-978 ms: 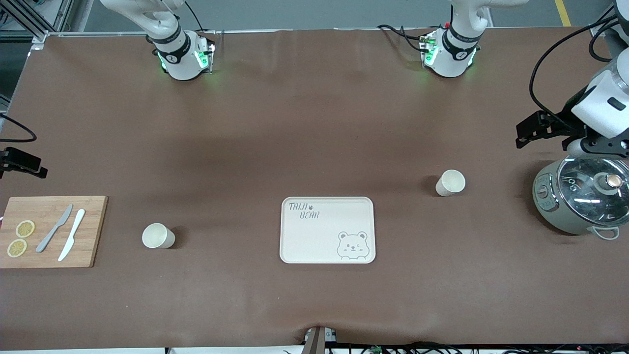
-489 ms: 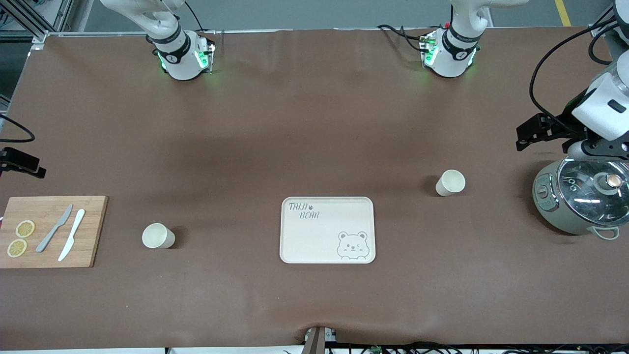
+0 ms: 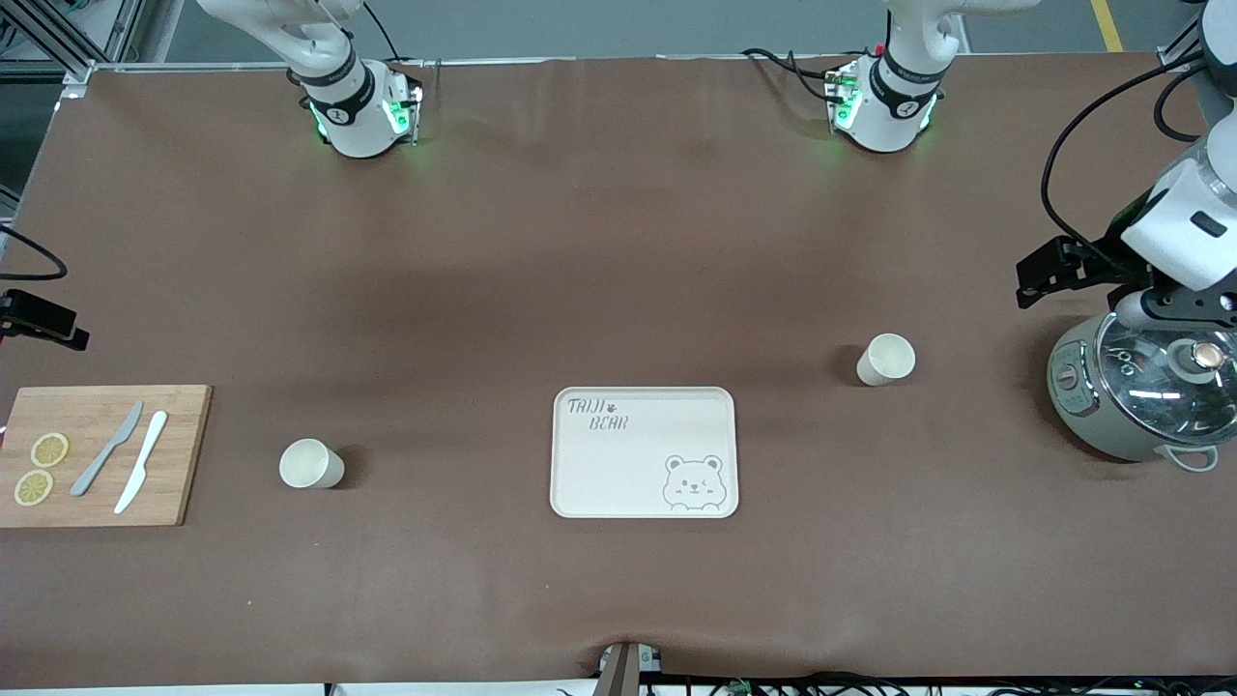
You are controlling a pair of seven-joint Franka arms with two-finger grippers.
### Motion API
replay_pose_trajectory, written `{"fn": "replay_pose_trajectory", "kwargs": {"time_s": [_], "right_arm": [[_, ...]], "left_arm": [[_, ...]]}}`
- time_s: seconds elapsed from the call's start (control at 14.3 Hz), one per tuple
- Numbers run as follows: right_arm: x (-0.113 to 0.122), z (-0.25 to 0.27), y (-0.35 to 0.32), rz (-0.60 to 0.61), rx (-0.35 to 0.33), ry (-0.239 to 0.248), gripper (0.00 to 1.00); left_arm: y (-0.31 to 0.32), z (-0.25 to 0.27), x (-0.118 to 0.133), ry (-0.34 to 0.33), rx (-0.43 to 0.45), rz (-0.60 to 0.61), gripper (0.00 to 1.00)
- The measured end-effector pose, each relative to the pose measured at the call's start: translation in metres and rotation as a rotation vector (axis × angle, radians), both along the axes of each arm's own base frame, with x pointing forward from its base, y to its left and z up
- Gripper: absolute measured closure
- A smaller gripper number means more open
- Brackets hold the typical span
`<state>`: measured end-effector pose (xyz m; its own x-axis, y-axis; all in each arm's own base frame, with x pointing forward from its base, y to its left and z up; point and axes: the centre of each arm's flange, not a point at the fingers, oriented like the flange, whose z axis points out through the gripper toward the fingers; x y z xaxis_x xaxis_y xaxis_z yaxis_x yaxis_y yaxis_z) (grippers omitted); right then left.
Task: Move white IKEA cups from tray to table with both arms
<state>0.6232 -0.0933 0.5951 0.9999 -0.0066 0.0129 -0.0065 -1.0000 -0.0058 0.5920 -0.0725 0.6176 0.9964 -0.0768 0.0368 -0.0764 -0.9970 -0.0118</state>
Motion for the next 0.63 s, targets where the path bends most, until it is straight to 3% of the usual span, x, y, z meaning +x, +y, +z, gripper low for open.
{"fn": "replay_pose_trajectory", "kwargs": {"time_s": [0.28,0.63], "right_arm": [[0.001,0.0,0.002,-0.001,0.0,-0.006,0.0],[0.003,0.0,0.018,-0.141,0.004,-0.006,0.0]], "left_arm": [[-0.001,0.0,0.0,0.001,0.002,-0.047,0.0],[-0.001,-0.001,0.0,0.002,0.002,-0.053,0.0]]}}
